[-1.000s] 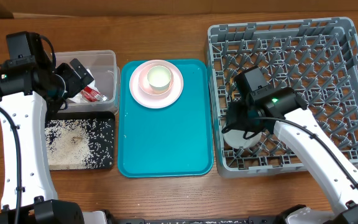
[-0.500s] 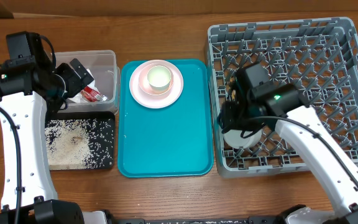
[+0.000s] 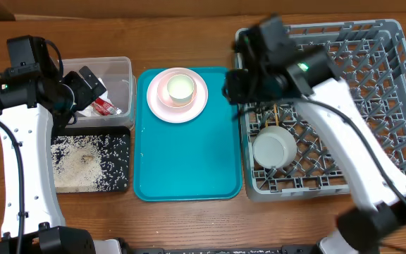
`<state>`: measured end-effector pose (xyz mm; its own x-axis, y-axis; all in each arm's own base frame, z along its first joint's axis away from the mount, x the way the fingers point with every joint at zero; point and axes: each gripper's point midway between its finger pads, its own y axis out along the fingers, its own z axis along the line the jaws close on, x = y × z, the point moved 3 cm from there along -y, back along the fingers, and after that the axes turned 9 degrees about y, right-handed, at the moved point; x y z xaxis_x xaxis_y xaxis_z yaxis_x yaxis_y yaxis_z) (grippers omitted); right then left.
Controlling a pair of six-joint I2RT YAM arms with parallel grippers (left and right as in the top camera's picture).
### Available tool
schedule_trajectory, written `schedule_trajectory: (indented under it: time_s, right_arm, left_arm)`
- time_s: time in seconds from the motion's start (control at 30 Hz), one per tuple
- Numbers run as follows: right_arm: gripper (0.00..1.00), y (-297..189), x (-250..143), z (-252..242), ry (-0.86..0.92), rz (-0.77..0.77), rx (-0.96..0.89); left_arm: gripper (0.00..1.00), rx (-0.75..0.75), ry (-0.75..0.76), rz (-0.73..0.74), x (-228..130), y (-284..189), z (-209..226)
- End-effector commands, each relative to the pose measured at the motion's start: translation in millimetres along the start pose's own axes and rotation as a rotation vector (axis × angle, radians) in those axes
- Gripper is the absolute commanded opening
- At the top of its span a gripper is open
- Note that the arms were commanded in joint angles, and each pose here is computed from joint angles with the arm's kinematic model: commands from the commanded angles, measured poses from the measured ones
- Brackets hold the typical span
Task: Sort waste into correct bins and load items into the dishwasher
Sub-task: 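Move the right gripper left over the white cup on the teal tray, then lower the right gripper and grip the white paper cup's rim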
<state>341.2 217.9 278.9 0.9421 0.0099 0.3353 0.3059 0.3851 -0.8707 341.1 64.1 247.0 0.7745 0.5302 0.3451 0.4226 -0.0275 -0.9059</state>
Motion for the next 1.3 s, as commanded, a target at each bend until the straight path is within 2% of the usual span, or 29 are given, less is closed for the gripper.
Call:
schedule_trajectory:
  time_s: [0.0, 0.1, 0.3, 0.63, 1.13, 1.27]
  right_arm:
    - [0.41, 34.3, 45.5, 30.0, -0.169, -0.108, -0.047]
    - [0.38, 63.0, 60.8, 48.1, -0.260, -0.163, -0.027]
    - [0.39, 118.0, 71.4, 72.1, -0.312, -0.210, 0.000]
    - [0.35, 197.7, 46.2, 85.8, -0.358, -0.127, -0.003]
    - [0.35, 215.6, 27.5, 74.7, -0.354, -0.051, -0.028]
    - [0.27, 216.4, 29.5, 73.3, -0.354, -0.062, -0.040]
  left_arm:
    - [1.00, -0.012, -0.004, -0.029, 2.9, -9.4, -3.1]
    - [1.00, -0.012, -0.004, -0.029, 2.9, -9.4, -3.1]
    - [1.00, -0.012, -0.004, -0.029, 2.9, -9.4, -3.1]
    - [1.00, -0.012, -0.004, -0.029, 2.9, -9.4, -3.1]
    - [1.00, -0.012, -0.004, -0.029, 2.9, -9.4, -3.1]
    - [1.00, -0.012, -0.004, -0.029, 2.9, -9.4, -3.1]
